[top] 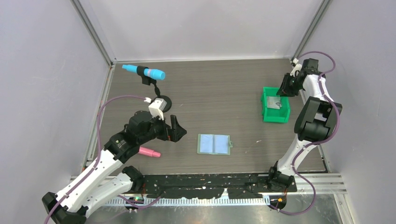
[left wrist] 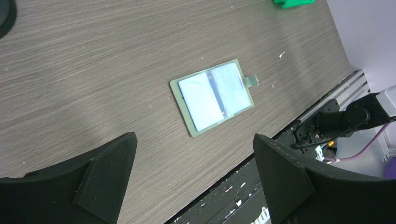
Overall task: Take the credit cards out of the card holder
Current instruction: Place the credit card in the storage box, then reset both arms
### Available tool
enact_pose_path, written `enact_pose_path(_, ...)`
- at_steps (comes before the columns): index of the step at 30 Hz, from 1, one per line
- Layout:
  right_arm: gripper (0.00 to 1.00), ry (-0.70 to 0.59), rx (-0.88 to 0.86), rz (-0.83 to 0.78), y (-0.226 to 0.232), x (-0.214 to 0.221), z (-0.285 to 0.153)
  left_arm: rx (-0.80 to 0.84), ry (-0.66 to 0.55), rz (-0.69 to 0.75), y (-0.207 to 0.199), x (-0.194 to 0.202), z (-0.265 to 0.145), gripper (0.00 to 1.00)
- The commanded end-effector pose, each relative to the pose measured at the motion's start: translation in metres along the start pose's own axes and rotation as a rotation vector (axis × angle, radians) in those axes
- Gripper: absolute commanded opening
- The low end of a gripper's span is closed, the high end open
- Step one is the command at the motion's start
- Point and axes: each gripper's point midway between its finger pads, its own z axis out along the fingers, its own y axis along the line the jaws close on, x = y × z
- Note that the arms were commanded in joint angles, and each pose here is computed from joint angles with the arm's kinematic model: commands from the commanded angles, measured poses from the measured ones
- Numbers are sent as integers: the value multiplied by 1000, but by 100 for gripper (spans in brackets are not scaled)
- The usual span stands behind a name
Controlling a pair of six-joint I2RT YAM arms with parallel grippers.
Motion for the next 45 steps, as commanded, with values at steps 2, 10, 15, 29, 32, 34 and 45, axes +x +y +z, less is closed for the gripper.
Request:
enact_pose_path(2,33,-152,1,-61,49,-31,-53,-62,-62,38,5,-25,-9,100)
enact_pose_path(10,42,-229,-92,-121,143,12,-102,-73,-113,57,0,-44,-22,100)
enact_pose_path(15,65,-317,-169,-221,199,53,-142,-50,-161,66,-5,-51,-30,100)
enact_pose_path(29,95,-521,-416,-203,212,155,-213,-17,-218,31,-6,-44,-49,100)
enact_pose_path(32,96,-560,-453,-159,210,163,-220,-11,-225,18,-4,-40,-48,100)
enact_pose_path(34,95,-579,-454,-130,205,168,-225,-32,-252,5,1,-41,-48,100)
enact_pose_path(45,95,-623,-492,-84,202,174,-240,-25,-270,-24,3,-38,-48,100)
